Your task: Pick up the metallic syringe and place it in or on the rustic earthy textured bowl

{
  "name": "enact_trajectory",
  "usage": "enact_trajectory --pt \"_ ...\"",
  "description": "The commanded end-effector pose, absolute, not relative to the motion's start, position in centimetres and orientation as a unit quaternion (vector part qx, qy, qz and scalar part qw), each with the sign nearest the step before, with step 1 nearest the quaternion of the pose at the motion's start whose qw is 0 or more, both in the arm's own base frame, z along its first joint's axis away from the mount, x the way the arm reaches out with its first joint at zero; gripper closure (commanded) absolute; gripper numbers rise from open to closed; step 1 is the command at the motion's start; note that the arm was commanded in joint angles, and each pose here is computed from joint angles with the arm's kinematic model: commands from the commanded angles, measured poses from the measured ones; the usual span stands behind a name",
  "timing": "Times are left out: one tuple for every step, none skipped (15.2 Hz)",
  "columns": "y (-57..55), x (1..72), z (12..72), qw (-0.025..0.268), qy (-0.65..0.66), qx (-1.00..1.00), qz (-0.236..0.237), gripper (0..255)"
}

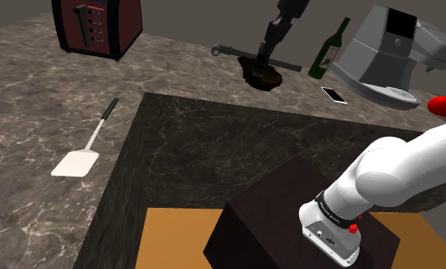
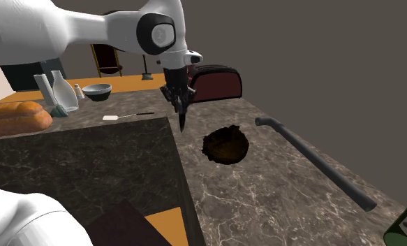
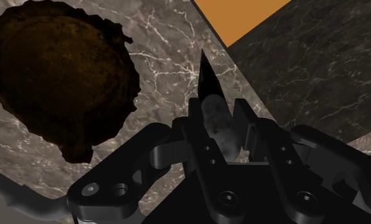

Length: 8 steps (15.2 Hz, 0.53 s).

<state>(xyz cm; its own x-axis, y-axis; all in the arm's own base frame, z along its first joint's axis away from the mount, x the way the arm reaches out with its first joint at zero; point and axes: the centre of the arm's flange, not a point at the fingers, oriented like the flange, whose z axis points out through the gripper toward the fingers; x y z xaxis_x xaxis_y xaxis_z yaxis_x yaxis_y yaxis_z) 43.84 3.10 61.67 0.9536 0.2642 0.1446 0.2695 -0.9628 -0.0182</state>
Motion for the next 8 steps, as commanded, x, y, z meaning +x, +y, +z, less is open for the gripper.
enact_trajectory --pt "3.0 43.8 62.8 0.019 -0.135 -0.988 -0.070 255" --pt "3.0 43.8 63.4 0.019 -0.135 -0.988 -0.070 255" --pt "3.0 43.8 63.9 0.019 -0.135 -0.988 -0.070 255" --pt "3.0 43.8 64.4 0.019 -0.135 -0.988 -0.070 255" --pt "3.0 43.8 65.0 0.019 -0.135 -0.988 -0.070 255" --pt "3.0 43.8 65.5 0.019 -0.135 -0.988 -0.070 255" --pt "3.0 43.8 66.0 0.019 -0.135 -0.988 -0.070 255" --pt "3.0 43.8 66.5 0.019 -0.135 -0.988 -0.070 255"
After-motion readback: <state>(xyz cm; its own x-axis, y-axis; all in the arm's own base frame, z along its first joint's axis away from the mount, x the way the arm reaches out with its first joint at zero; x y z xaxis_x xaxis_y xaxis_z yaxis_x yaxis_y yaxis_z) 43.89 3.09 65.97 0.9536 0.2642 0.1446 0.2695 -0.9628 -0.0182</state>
